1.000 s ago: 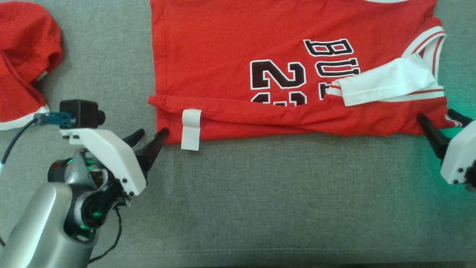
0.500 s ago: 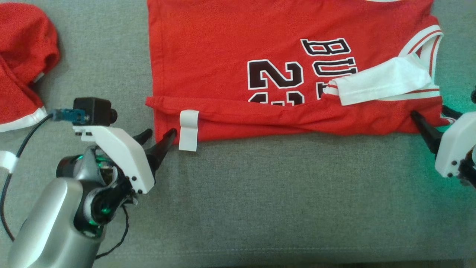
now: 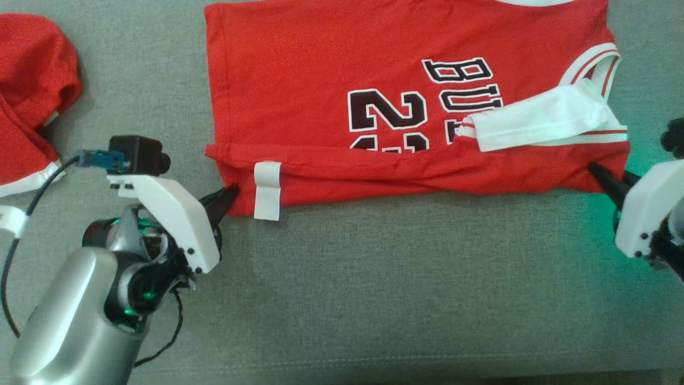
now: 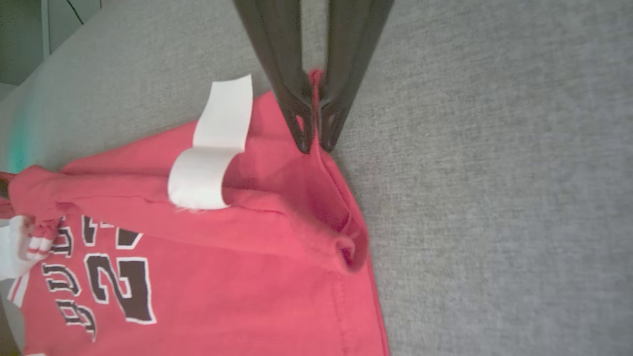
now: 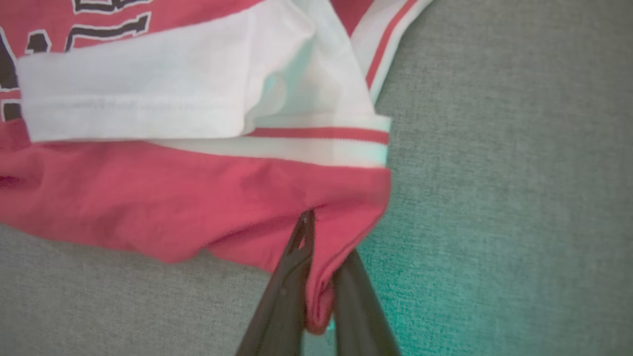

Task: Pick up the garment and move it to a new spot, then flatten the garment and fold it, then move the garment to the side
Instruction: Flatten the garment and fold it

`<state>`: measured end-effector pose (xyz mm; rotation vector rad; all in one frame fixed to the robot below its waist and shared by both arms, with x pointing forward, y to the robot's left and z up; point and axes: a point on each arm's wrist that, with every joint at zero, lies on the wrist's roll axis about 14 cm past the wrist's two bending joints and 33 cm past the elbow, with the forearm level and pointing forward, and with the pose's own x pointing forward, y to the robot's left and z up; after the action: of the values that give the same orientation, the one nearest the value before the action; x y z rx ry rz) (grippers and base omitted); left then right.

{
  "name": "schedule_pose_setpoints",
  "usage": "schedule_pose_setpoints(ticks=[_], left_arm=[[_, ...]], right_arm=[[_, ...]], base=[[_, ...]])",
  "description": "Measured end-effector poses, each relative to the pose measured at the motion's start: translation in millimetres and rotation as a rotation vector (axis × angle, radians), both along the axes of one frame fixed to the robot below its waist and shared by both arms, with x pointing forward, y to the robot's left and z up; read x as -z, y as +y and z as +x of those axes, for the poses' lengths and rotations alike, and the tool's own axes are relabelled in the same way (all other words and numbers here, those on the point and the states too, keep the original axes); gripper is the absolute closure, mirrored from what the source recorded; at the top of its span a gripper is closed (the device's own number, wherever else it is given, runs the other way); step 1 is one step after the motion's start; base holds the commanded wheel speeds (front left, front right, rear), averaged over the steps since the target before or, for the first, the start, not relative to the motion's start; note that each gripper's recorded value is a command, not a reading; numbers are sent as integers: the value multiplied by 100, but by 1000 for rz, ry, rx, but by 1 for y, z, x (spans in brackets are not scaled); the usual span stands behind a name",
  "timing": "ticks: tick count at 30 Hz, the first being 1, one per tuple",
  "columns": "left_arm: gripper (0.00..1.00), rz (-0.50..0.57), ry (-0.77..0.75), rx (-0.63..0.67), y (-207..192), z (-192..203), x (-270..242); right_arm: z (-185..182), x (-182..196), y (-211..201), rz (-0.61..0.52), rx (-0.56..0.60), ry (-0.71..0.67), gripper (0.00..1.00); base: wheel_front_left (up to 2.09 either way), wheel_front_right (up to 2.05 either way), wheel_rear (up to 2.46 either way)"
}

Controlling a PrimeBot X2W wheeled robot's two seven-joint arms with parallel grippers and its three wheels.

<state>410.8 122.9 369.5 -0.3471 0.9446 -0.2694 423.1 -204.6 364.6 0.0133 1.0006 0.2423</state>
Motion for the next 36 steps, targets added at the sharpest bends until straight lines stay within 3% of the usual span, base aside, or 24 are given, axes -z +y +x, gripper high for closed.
schedule_pose_setpoints(ticks=[10, 14, 25, 26, 27, 28, 29, 36], left_arm=[[100, -154, -67, -18, -5, -1, -50], [100, -191, -59, 6, -11, -18, -60], [100, -196, 65, -51, -13, -84, -27], [99, -191, 63, -55, -14, -86, -26], [69, -186, 60, -61, -13, -87, -24], [17, -178, 49, -62, -13, -87, -24], [0, -167, 31, -62, -12, -86, -26], [0, -29, -152, -29, -3, -61, -46]], right_arm=[[0, -31, -27, 59, 114, -30, 100], [-19, -29, -40, 54, 133, 33, 100], [-91, 3, -44, 27, 126, 206, 100], [-92, 2, -43, 26, 121, 200, 54], [-92, 1, -43, 21, 118, 188, 0], [-91, -1, -43, 18, 118, 177, 0], [-89, -4, -43, 18, 115, 162, 0], [-43, -52, -50, -2, 94, -56, 0]], base=[[0, 0, 0], [0, 0, 0], [0, 0, 0], [0, 0, 0], [0, 0, 0], [0, 0, 0], [0, 0, 0], [0, 0, 0]])
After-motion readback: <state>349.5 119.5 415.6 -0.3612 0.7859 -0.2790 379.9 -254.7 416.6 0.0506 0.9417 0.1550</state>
